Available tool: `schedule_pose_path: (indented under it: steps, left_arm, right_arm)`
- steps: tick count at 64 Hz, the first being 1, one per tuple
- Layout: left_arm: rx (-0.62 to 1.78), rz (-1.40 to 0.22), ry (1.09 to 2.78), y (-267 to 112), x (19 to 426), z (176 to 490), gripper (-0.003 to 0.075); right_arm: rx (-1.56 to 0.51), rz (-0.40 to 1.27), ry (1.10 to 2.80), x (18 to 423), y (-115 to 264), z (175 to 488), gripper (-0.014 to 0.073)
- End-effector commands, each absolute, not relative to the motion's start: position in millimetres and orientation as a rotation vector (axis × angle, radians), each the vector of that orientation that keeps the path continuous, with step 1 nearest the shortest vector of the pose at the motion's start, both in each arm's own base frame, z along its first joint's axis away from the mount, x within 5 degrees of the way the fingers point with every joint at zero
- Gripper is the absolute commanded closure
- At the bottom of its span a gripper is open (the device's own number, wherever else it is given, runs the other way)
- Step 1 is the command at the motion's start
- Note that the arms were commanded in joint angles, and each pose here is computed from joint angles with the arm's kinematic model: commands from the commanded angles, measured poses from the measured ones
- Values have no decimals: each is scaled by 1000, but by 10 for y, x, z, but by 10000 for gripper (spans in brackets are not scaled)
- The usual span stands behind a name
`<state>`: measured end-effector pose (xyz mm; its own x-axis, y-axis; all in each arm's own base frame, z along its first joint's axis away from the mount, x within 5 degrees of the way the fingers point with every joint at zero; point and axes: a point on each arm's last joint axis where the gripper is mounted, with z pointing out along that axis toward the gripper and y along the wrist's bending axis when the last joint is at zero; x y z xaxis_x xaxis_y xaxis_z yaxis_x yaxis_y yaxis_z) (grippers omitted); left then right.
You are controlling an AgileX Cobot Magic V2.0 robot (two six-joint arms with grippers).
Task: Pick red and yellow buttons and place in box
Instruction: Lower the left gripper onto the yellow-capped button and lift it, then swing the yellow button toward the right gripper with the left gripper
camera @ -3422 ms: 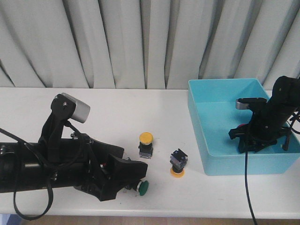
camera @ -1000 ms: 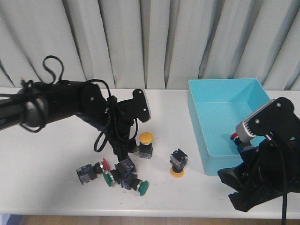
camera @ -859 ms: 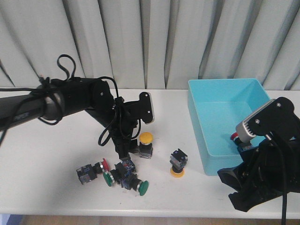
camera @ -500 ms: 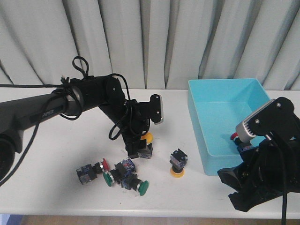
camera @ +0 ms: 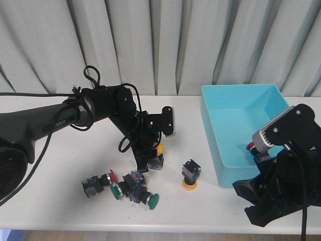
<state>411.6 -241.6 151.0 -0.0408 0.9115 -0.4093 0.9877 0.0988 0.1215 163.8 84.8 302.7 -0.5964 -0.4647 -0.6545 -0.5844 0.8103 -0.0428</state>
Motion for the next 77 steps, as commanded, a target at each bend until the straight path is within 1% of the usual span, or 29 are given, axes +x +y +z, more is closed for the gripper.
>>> schedule_pose_path:
  steps: [1,8,15,27,35,42,55,62,69,77]
  left_arm:
    - [1777,-243,1923,-2431,4147,1913,401]
    - [1773,-239,1921,-2432,4153,1916,460]
    - [1768,-242,1926,-2431,4150,1921,496]
    - [1678,-258,1983,-2416,4129,2064,500]
    - [1546,-285,2046,-2393,4085,2292,500]
    - [1400,-319,2105,-2355,4017,2562,500]
    - [1115,-446,2244,-2236,3764,3117,500]
    - [1052,-487,2287,-2146,3621,3340,500]
    - [1021,-486,2303,-1981,3478,3440,500]
    - [941,-486,2343,-1730,3309,3377,500]
  right_arm:
    - [-745,235,2223,1664,860,3170,162]
    - [-746,235,2224,1663,860,3170,162]
    - [-746,235,2224,1663,860,3170,162]
    - [-745,235,2223,1664,860,3170,162]
    - [-745,235,2223,1664,860,3170,162]
    - [-745,234,2220,1666,860,3172,162]
    - [-742,234,2213,1670,861,3177,162]
    - [-741,234,2211,1672,861,3179,162]
    - [-741,234,2211,1672,861,3179,162]
    - [-741,229,2206,1675,860,3181,162]
